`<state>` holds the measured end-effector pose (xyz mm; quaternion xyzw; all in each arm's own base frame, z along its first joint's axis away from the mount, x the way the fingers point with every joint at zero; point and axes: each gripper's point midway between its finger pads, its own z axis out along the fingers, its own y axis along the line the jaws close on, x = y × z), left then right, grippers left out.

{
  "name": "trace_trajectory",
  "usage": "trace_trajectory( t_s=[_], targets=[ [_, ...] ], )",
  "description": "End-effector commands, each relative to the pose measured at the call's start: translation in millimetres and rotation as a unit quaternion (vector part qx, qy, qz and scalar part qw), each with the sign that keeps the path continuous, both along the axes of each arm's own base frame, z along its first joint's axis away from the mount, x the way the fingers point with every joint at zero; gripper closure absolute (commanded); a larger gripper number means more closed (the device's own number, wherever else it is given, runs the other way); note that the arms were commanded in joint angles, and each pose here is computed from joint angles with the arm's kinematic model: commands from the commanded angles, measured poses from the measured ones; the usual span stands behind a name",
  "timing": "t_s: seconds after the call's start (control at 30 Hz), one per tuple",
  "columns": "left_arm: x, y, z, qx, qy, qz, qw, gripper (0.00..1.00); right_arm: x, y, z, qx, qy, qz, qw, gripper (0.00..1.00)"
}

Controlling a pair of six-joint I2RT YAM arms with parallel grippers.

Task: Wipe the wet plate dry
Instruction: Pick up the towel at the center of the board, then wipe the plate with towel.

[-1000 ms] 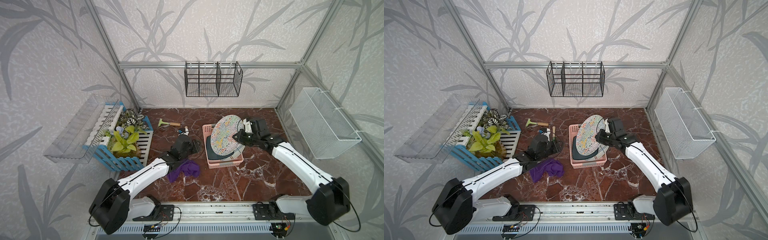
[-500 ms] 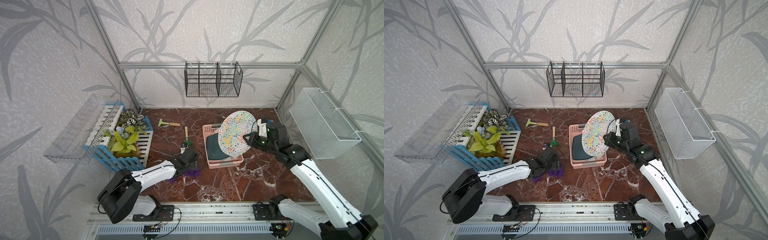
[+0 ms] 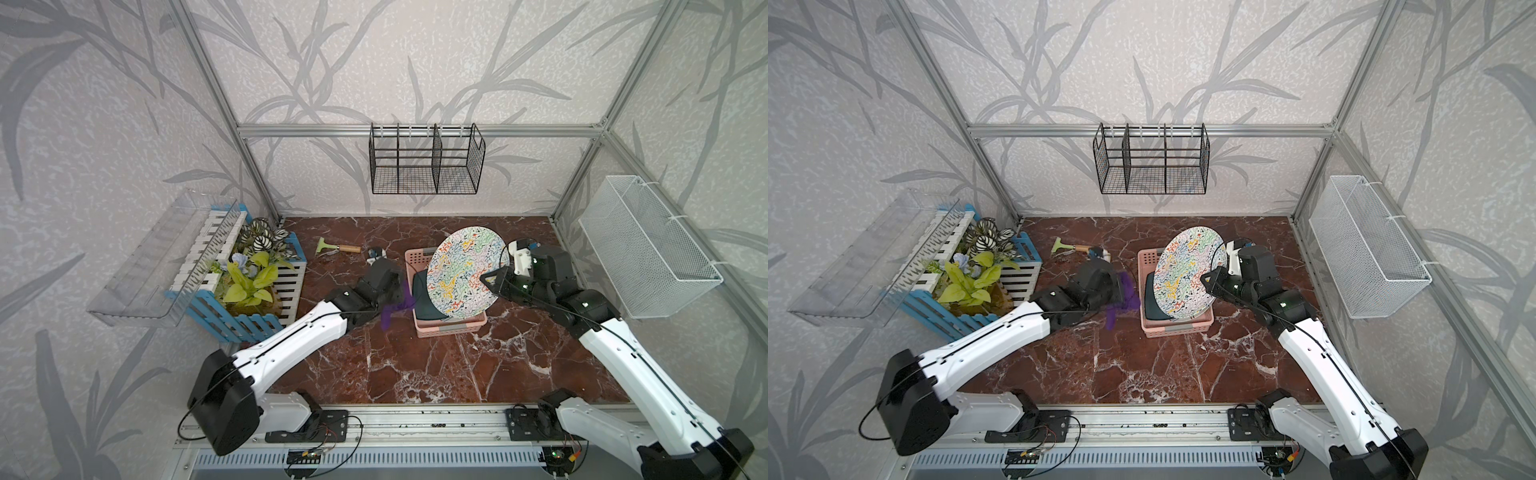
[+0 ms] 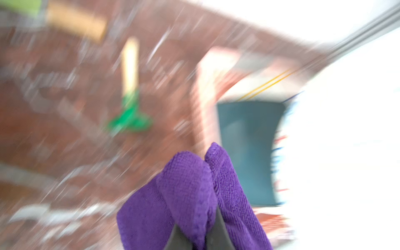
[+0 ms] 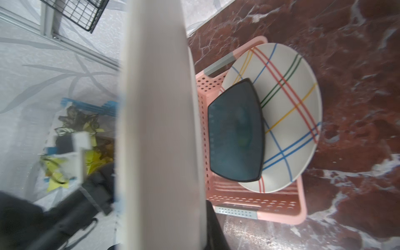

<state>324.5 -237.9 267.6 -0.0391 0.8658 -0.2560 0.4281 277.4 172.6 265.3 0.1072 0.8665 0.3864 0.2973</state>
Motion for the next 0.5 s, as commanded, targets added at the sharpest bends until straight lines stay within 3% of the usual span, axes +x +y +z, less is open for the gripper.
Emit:
trace_trajectory(
  t_s=[0.0, 0.23, 0.47],
  targets=[
    [-2.9, -40.3, 49.0, -0.045, -0.049, -0.094, 0.993, 1.00, -5.1, 32.0, 48.1, 0.116, -0.048, 0.051, 0.991, 1.00],
    [-12.5, -90.3, 25.8, -0.073, -0.009, -0.152, 0.986, 1.00, 2.6, 41.3, 92.7, 0.200, -0.086, 0.033, 0.975, 1.00],
    [-73.8, -181.4, 39.9, -0.147, 0.000, -0.299, 0.943, 1.00, 22.3, 40.0, 148.9, 0.242, -0.139, 0.007, 0.960, 1.00]
  ],
)
